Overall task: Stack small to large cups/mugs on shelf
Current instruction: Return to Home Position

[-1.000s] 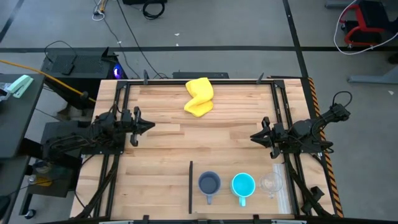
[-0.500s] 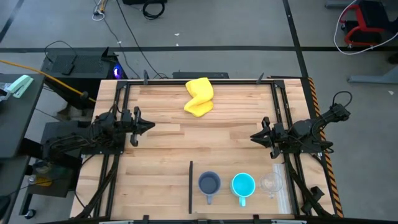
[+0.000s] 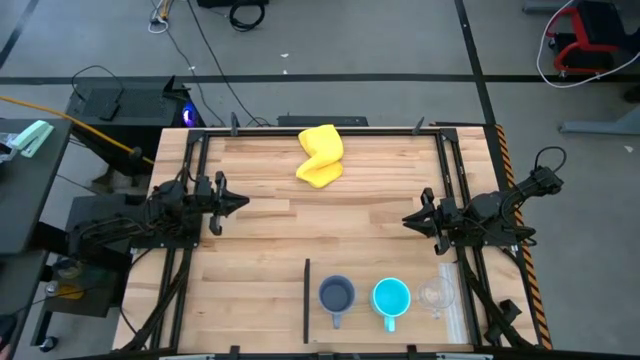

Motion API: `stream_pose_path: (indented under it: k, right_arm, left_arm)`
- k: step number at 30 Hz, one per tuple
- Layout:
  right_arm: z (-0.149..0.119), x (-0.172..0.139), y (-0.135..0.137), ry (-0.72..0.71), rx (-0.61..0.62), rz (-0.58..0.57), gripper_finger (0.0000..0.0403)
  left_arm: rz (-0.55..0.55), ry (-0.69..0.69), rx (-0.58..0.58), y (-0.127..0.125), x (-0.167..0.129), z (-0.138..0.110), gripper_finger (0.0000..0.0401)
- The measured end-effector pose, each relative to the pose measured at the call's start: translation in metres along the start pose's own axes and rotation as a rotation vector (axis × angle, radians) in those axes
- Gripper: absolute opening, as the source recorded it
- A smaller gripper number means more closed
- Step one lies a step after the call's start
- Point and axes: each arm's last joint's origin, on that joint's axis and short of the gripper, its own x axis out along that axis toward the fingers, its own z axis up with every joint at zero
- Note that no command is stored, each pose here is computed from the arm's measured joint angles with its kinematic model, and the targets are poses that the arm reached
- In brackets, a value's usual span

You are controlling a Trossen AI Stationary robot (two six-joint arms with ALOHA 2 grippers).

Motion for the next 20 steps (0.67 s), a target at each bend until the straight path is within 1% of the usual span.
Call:
stream_pose_path:
  k: [13,20]
  right_arm:
    - [0.0,0.0,0.0,0.0,0.0,0.0,0.0062]
    - [0.0,0.0,0.0,0.0,0.0,0.0,0.0062]
  left_arm:
    - [0.0,0.0,0.0,0.0,0.0,0.0,0.0023]
    - [0.0,0.0,0.0,0.0,0.0,0.0,0.0031]
